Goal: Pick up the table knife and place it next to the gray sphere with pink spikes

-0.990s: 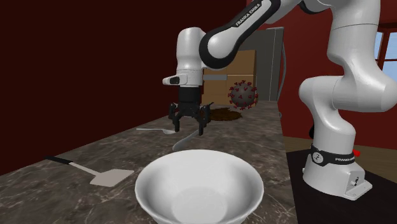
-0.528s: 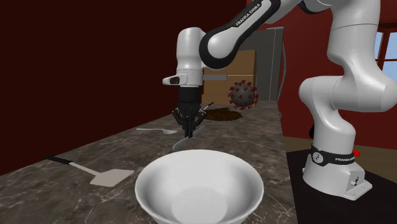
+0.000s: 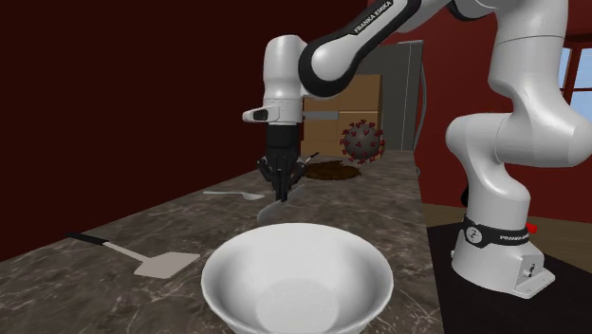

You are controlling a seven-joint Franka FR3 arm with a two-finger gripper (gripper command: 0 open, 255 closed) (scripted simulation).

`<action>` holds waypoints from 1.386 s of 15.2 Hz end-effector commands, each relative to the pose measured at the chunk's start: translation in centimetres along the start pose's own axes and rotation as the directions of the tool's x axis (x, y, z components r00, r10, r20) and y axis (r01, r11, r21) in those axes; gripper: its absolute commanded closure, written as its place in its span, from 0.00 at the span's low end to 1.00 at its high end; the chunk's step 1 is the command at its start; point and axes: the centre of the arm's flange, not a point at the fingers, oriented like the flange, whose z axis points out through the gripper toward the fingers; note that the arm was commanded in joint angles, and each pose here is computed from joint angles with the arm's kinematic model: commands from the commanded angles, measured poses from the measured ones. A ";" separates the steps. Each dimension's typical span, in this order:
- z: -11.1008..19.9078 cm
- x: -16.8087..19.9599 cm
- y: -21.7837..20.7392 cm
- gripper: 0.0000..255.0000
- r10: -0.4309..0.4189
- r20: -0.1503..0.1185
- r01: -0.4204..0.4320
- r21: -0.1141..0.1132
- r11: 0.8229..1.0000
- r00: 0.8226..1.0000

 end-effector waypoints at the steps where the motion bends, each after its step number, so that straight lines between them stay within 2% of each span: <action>1: -1.1 -0.1 0.1 1.00 0.000 0.000 0.000 0.000 1.000 1.000; 21: -11.6 0.5 0.2 1.00 0.000 0.000 0.000 0.000 1.000 1.000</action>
